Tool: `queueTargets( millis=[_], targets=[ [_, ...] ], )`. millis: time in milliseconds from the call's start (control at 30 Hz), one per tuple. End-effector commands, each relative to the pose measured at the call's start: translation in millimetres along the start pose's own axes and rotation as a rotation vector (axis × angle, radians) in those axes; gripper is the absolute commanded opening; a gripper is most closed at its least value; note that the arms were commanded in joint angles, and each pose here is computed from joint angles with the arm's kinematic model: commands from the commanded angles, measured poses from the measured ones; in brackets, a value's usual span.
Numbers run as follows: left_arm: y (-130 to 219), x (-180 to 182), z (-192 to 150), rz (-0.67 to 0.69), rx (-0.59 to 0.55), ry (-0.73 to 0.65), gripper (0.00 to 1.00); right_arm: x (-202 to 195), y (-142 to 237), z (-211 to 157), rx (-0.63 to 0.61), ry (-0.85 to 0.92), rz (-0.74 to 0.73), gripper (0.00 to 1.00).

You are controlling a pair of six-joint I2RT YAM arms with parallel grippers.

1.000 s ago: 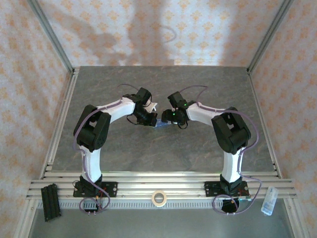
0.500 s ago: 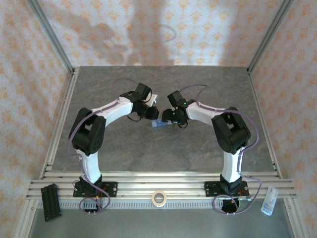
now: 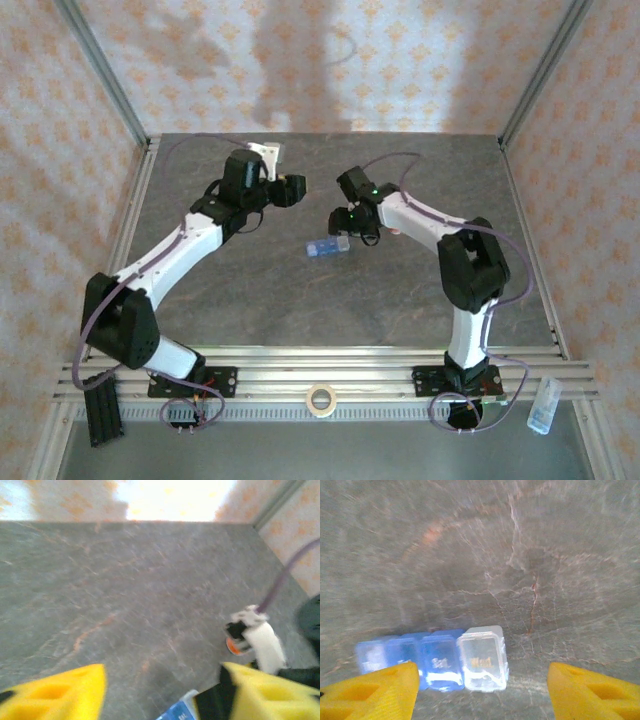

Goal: Sort the pills into containers

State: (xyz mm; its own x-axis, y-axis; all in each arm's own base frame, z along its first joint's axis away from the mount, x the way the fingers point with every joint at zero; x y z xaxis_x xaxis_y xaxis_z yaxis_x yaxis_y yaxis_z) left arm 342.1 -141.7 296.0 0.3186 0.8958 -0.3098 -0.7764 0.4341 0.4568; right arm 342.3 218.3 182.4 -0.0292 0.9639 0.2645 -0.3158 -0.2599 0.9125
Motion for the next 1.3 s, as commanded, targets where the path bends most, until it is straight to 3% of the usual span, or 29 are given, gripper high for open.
queueTargets(
  millis=[0, 233, 333, 467, 667, 767, 933, 1100, 1267],
  targets=[
    [20, 11, 16, 0.109, -0.157, -0.019, 1.00, -4, 69, 22, -0.149, -0.008, 0.012, 0.71],
    [45, 33, 10, 0.338, -0.291, -0.084, 1.00, -45, 137, 42, -0.318, -0.104, 0.003, 0.80],
    [55, 42, 2, 0.436, -0.380, -0.139, 1.00, -74, 156, 47, -0.368, -0.178, -0.027, 0.82],
    [64, 55, -8, 0.538, -0.413, -0.197, 1.00, -110, 173, 48, -0.447, -0.275, -0.066, 0.87],
    [72, 78, -29, 0.651, -0.453, -0.229, 1.00, -158, 193, 39, -0.641, -0.428, -0.226, 1.00],
    [78, 92, -48, 0.686, -0.516, -0.215, 1.00, -174, 196, 30, -0.761, -0.463, -0.333, 1.00],
    [74, 117, -78, 0.757, -0.415, -0.193, 1.00, -198, 188, 16, -0.907, -0.522, -0.472, 1.00],
    [67, 132, -110, 0.799, -0.331, -0.144, 1.00, -210, 164, 7, -0.896, -0.449, -0.590, 1.00],
    [54, 144, -136, 0.838, -0.280, -0.136, 1.00, -219, 135, -6, -0.881, -0.388, -0.617, 1.00]
  ],
)
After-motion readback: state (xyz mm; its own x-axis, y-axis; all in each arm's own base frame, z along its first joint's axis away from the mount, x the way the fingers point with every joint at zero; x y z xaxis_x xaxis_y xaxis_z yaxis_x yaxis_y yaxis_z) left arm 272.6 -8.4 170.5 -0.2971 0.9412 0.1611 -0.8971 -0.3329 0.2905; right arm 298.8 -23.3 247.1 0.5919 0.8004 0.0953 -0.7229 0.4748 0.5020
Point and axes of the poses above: each hand's point on the last joint's axis, 136 mm out from that joint toward the fingers, its own y axis back along the fingers, its own x axis along the line the jaws close on, z = x × y, the point moved 10 cm from there along y, back along the fingers, and after that the axes turned 1 degree about -y, right-handed, at the moved point
